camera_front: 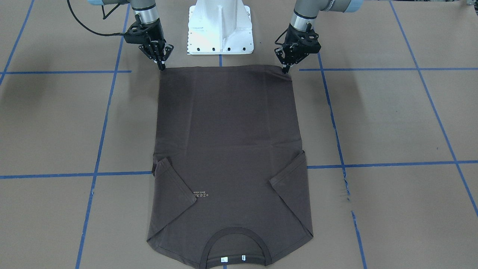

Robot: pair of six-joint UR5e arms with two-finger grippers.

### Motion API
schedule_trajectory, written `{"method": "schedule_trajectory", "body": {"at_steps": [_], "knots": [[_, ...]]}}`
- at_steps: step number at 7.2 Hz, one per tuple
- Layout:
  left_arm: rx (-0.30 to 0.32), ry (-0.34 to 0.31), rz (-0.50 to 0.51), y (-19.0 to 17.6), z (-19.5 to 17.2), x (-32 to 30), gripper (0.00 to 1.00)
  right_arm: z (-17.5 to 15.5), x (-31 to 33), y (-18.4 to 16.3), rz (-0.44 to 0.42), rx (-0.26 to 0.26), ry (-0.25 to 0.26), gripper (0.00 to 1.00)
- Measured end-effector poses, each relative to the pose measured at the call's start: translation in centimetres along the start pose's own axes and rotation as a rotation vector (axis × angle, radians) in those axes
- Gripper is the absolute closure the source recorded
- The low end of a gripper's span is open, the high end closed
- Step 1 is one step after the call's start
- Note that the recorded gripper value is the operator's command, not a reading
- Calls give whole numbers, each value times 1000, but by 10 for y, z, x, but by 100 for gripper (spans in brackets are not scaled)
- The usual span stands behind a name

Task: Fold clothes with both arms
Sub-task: 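Grasp the two hem corners with the left and right grippers, then lift the hem with both grippers and fold it toward the collar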

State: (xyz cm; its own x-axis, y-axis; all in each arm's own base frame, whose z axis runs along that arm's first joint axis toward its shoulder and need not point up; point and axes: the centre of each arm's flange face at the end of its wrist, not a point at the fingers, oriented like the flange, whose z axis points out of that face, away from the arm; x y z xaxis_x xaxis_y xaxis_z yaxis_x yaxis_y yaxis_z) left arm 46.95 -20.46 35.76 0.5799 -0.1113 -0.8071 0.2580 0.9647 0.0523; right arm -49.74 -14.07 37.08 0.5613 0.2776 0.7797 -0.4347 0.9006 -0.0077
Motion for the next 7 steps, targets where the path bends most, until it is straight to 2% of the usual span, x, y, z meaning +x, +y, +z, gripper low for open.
{"method": "schedule_trajectory", "body": {"at_steps": [3, 4, 5, 6, 7], "knots": [[-1, 6, 0, 0, -3, 1, 100, -1, -6, -1, 2, 8, -9, 100], [-7, 12, 4, -2, -17, 7, 100, -13, -11, -6, 3, 12, -11, 100], [-35, 10, 9, -3, -51, 18, 100, -44, -20, -17, 2, 4, -6, 100], [-86, 5, 13, -3, -97, 28, 100, -89, -29, -28, -1, -25, 4, 100], [-140, 5, 13, -4, -150, 32, 100, -145, -34, -39, -6, -76, 8, 100]]}}
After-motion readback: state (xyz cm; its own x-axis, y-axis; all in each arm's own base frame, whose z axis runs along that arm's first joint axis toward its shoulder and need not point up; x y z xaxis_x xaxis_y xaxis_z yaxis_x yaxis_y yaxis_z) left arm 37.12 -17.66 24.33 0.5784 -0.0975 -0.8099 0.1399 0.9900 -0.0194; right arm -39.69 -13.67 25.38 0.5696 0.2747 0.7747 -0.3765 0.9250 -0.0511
